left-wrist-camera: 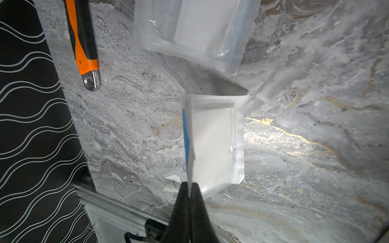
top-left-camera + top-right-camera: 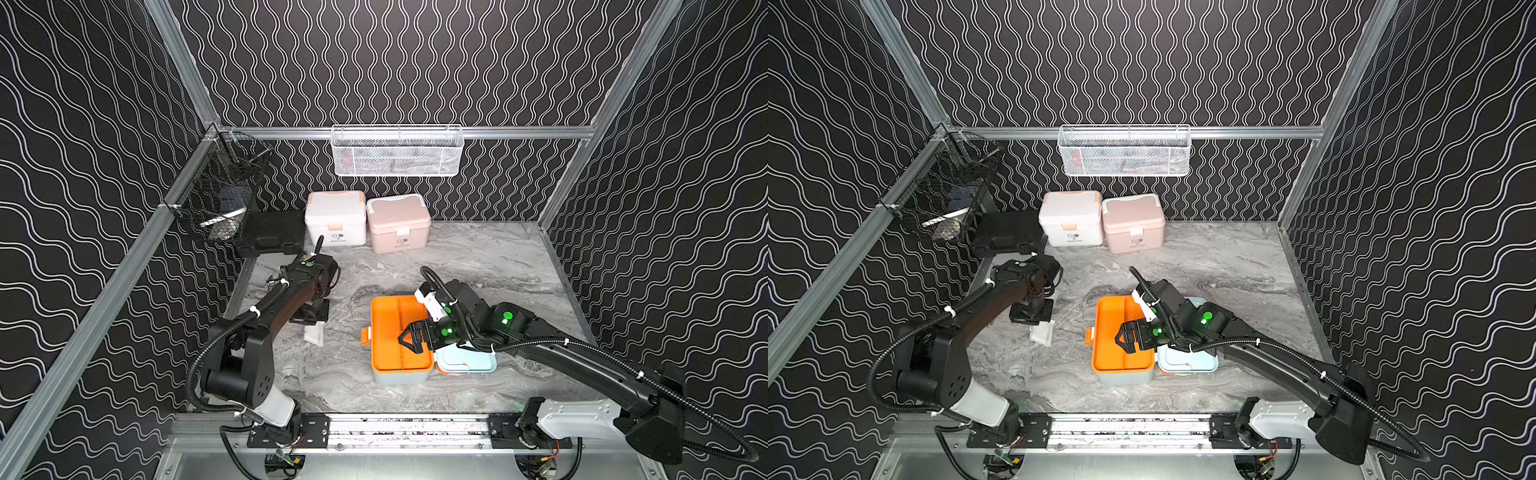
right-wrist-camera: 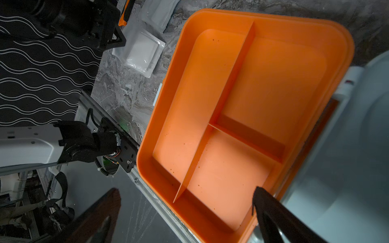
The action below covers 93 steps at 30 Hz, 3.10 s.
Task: Open first aid kits and take out gauze
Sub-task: Place the gauze at the center of the board, then pick up the compartment layer from the first aid kit.
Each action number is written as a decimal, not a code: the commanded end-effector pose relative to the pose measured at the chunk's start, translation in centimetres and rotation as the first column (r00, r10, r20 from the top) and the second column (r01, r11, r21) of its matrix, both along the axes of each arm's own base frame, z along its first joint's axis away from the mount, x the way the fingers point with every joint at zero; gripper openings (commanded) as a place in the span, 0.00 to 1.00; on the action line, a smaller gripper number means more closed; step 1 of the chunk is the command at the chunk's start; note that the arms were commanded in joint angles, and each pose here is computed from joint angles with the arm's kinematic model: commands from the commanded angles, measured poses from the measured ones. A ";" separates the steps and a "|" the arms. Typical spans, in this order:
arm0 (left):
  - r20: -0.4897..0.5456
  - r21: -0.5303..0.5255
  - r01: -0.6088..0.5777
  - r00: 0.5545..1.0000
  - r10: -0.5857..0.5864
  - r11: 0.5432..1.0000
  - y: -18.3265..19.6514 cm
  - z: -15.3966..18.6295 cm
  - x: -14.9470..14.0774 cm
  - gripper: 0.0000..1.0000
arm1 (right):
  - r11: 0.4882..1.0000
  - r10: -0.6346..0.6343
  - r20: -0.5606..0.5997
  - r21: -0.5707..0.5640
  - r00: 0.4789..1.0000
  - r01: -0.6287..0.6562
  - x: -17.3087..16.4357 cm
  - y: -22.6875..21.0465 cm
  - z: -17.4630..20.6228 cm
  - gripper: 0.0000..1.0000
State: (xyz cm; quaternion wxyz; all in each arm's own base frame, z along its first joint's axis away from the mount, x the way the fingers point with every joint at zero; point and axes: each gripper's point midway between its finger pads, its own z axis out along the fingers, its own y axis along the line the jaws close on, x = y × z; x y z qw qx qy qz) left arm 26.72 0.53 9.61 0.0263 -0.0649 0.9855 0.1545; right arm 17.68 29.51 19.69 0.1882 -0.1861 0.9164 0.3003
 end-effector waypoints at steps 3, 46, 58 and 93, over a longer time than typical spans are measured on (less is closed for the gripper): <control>0.002 0.053 0.005 1.000 -0.005 0.999 0.9 0.8 -0.2 0.00 | 1.000 -0.001 0.002 -0.014 1.000 0.001 -0.2 -0.5 -0.2 1.00; -0.029 -0.300 -0.044 0.999 0.037 0.953 -5.0 -3.9 0.1 0.00 | 0.999 -0.036 -0.001 -0.001 0.999 0.036 -0.1 -0.8 -0.4 1.00; -0.116 -0.216 -0.077 0.992 0.053 0.973 -3.4 -7.3 0.6 0.00 | 0.999 -0.039 0.005 -0.007 0.999 0.039 -0.3 -1.3 -0.7 1.00; 0.574 -0.661 0.340 0.803 0.159 0.669 -11.0 18.9 -0.9 0.89 | 0.994 -0.083 0.087 0.076 0.993 0.076 -0.3 -1.6 5.0 1.00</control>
